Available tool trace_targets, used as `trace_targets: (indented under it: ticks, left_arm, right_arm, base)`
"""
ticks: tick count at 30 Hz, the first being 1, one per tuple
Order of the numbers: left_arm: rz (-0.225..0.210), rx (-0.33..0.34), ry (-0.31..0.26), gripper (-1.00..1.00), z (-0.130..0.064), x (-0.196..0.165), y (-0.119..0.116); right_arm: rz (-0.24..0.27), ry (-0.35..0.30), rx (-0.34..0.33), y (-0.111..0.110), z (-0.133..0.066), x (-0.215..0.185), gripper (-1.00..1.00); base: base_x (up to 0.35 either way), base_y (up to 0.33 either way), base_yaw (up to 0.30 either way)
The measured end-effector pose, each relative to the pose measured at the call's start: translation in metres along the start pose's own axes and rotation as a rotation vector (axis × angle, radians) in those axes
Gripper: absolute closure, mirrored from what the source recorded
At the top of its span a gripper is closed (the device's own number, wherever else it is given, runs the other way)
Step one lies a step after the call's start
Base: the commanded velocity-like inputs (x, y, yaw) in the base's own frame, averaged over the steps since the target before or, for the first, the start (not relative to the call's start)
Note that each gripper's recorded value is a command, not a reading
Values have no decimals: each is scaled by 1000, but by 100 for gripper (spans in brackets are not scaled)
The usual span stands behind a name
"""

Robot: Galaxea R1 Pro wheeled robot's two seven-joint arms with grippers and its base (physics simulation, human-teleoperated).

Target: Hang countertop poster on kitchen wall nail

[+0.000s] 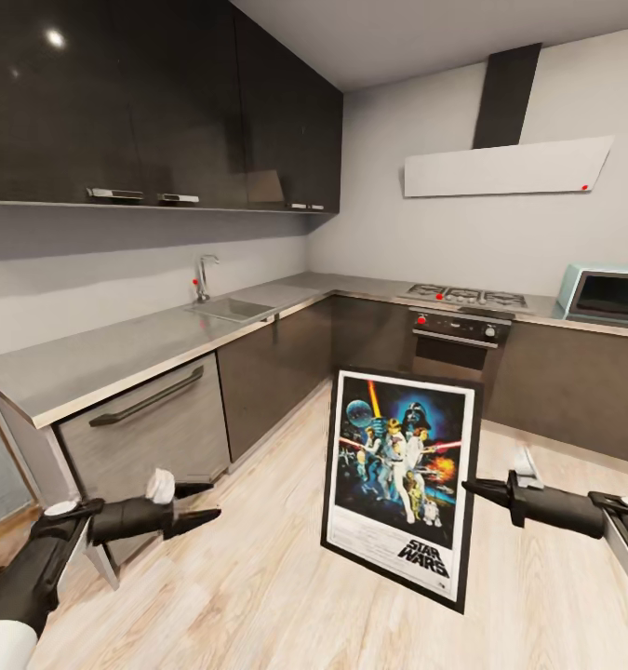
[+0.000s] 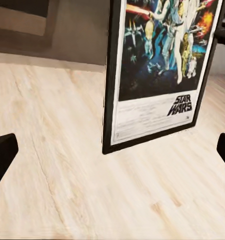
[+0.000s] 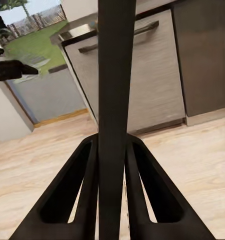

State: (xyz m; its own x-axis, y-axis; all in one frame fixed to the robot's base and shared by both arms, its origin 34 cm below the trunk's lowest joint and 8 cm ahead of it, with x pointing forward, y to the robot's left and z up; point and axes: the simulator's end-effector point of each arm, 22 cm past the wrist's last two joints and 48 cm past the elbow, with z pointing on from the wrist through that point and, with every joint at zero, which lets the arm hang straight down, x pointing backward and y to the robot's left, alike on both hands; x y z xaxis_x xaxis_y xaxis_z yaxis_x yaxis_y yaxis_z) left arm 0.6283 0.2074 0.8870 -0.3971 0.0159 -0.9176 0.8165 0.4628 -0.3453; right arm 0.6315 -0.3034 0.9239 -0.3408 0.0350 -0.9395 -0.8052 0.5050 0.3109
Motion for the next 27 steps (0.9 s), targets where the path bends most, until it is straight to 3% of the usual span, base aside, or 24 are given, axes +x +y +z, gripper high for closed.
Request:
trace_targets:
  ticks: [3,4,8,9,10,11,12,18,20,22,27]
  left_arm:
    - [-48,-34,-17,-100,7,44,15]
    - [-89,-47,-24,-100,9,70,18]
    - [-178,-123,-31,-100,7,127,28]
    - [-169,-202,-128,-100,0,137,38]
    - [-295,-243,-95,-100,-3,190,27]
    - [-312,-247,-93,-100,-3,196,25]
    - [-339,-306,-72,-100,-16,223,25]
    - [-393,-353,-40,-100,-41,262,12]
    - [-428,-389,-57,-100,-54,275,9]
    - [-474,-451,-119,-100,-69,279,13]
    - [-511,-576,-159,-100,-88,285,31]
  right_arm:
    - [30,1,48,-12,-3,9,100]
    - [38,3,62,-16,-4,12,100]
    - [46,5,79,-20,-4,15,100]
    - [49,8,139,-33,-4,17,100]
    - [49,8,150,-35,-4,17,100]
    - [49,8,150,-35,-4,17,100]
    - [49,9,164,-39,-5,17,100]
    - [49,10,203,-47,-7,18,100]
    - [49,10,222,-51,-8,18,100]
    - [48,10,249,-57,-9,17,100]
    - [43,7,266,-59,-11,14,100]
  base:
    - [0,0,0]
    - [0,0,0]
    - [0,0,0]
    - [0,0,0]
    - [0,0,0]
    - [0,0,0]
    - [0,0,0]
    - [0,0,0]
    - [0,0,0]
    - [0,0,0]
    - [0,0,0]
